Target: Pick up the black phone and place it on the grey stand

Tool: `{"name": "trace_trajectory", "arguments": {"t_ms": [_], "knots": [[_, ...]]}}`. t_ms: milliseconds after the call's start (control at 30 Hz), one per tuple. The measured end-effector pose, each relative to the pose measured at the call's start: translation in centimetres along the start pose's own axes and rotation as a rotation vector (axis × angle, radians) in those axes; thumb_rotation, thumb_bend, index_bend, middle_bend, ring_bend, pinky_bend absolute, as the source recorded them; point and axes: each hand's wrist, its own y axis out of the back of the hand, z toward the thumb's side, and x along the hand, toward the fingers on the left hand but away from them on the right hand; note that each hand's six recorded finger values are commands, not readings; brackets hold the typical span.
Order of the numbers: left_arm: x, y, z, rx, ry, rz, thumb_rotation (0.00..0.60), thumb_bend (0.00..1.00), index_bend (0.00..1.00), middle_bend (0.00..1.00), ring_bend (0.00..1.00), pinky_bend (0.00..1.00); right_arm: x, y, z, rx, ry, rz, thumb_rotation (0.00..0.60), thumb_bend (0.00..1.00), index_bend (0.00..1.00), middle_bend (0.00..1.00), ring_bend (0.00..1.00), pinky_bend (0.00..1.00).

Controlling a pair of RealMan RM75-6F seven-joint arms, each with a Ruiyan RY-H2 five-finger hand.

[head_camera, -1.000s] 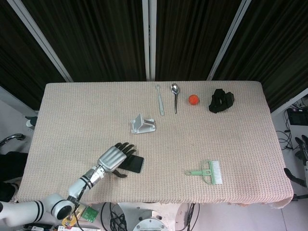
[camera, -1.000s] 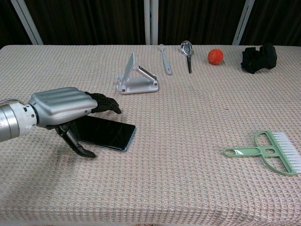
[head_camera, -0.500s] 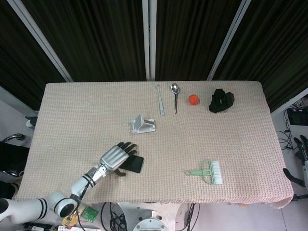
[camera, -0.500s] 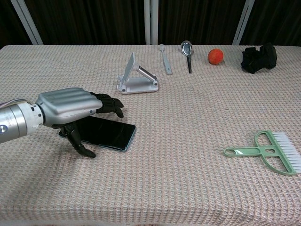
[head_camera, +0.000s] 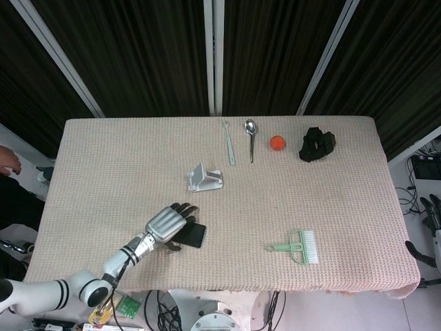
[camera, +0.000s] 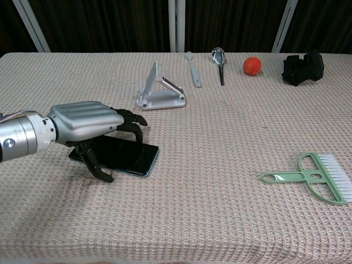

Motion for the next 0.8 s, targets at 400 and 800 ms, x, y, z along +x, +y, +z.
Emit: {"name": "trace_trajectory", "arguments": {"t_ms": [400,800], "knots": [[-0.3,0.7,0.3,-0.026,-0.009,-0.006,0.6,0.18,0.6,0.06,0.07,0.2,0.0,-0.1,-0.5,-0.003,-0.015,0.006,0.6,0.14,0.0,0.0,0.0,0.0],[-1.0,1.4,0.6,-0.068,-0.01,0.011,0.6,0.22,0.71,0.14,0.07,0.2,0.3,0.2,-0.9,-0.007,-0.022,0.0,0.6,0.15,0.0,0.0,0.0,0.0]]}}
